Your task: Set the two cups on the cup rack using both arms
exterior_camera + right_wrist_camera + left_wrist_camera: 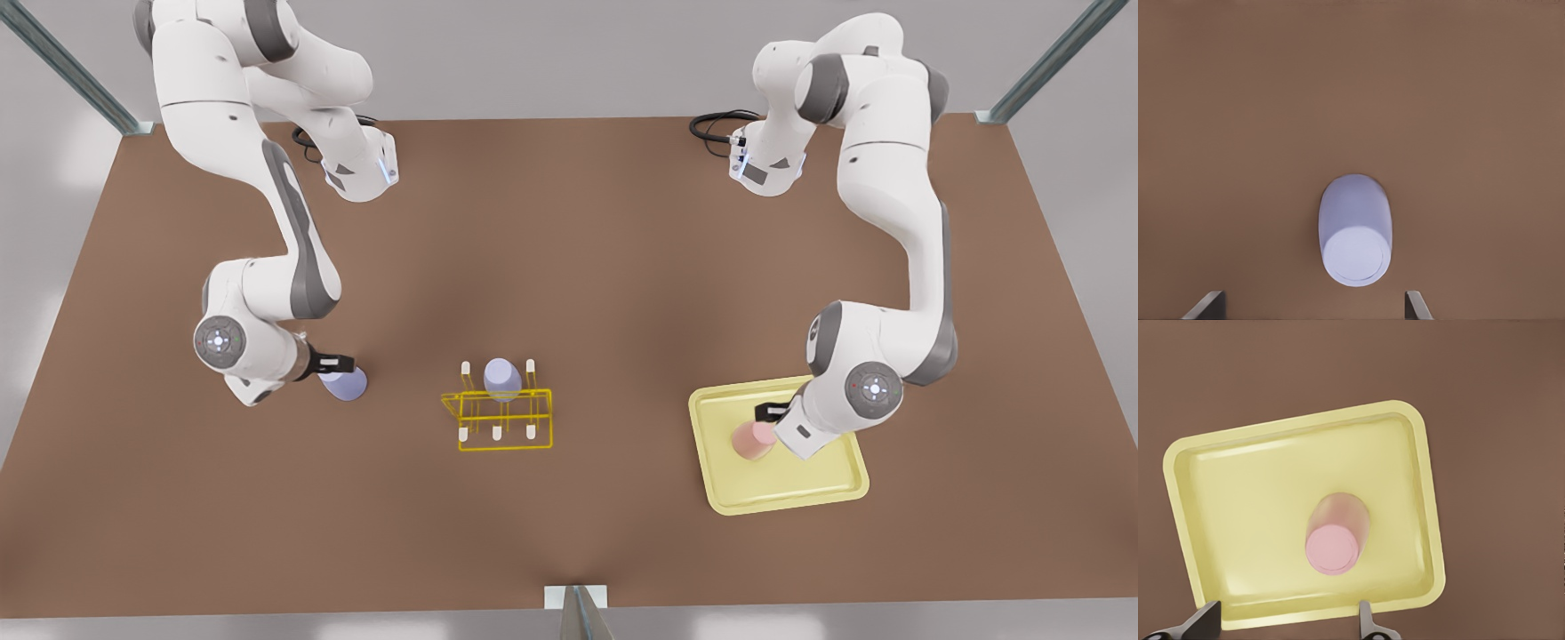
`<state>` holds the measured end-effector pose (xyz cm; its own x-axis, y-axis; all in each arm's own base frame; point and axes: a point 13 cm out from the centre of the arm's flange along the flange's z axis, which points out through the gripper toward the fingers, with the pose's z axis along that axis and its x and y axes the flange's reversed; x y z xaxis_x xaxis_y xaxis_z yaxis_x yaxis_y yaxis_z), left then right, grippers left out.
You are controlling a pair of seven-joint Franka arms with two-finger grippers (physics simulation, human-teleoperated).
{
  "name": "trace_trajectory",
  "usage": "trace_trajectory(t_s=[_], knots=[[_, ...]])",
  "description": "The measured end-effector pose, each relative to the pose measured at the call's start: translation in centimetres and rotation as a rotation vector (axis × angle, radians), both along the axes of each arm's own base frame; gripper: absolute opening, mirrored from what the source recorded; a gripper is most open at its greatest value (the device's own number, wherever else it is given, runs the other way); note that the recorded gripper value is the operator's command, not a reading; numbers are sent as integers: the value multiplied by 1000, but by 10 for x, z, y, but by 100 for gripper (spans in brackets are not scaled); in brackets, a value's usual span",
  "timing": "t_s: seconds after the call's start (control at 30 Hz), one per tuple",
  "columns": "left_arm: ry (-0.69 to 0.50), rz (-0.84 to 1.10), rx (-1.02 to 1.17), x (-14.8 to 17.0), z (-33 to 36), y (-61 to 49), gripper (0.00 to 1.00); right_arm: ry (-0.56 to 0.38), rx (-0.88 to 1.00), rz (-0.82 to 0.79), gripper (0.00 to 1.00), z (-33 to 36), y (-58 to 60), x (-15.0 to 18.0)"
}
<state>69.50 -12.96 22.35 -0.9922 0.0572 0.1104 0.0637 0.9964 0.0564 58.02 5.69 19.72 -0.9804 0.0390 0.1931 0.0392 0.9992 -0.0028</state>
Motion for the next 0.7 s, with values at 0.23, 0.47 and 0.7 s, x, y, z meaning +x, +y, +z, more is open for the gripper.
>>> trace_trajectory(t_s=[0.23, 0.47, 0.7], knots=[[-6, -18, -5, 0, -30, -9, 100, -24, 2, -45, 100, -38, -25, 4], [0, -34, -12, -4, -71, -11, 100, -30, 2, -34, 100, -61, -22, -16], [-33, -41, -24, 7, -100, -13, 100, -65, 0, -25, 100, -83, -21, -26]])
